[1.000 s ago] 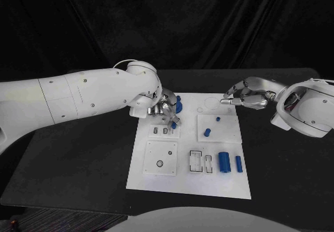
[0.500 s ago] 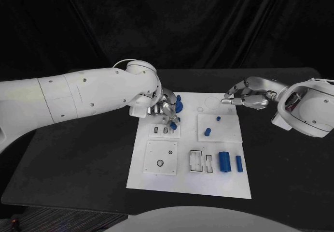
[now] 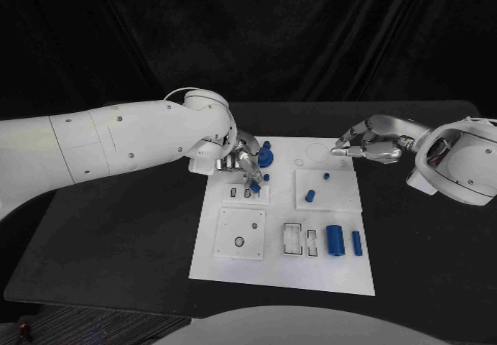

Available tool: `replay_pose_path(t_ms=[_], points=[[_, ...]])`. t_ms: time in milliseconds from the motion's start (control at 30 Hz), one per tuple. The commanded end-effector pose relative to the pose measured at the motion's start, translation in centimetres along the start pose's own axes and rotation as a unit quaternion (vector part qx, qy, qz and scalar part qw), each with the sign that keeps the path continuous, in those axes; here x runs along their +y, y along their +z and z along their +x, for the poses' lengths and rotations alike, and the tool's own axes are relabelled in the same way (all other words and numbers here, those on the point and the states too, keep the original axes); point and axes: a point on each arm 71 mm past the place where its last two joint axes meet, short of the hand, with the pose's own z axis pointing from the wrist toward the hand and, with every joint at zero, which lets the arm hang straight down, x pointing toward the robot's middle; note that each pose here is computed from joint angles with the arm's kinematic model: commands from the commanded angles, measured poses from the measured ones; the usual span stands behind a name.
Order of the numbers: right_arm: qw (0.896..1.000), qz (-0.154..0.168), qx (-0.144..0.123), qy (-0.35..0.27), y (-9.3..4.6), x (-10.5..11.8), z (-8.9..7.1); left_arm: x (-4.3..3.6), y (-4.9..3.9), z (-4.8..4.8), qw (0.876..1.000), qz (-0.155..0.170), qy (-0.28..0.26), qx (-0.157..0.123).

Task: Assemble the parts on the task board

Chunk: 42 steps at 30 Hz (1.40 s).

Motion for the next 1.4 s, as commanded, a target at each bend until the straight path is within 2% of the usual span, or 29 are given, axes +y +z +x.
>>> replay_pose_path(t_ms=[33,200,700,1400], points=[[1.000,0.005,0.007,-0.001,0.0,-0.2,0.2,-0.14,-0.04,0.08,1.000,0.005,-0.004,-0.005],[1.000,0.006,0.009,-0.001,-0.1,-0.2,0.2,0.19,-0.26,0.25,1.000,0.002,-0.020,-0.006],[1.000,0.011,0.017,0.000,-0.2,-0.5,0.6,1.86,-1.17,0.94,0.998,-0.015,-0.058,-0.005],[1.000,0.013,0.021,0.000,-0.2,-0.5,0.7,2.59,-1.74,1.38,0.997,-0.022,-0.068,-0.013]])
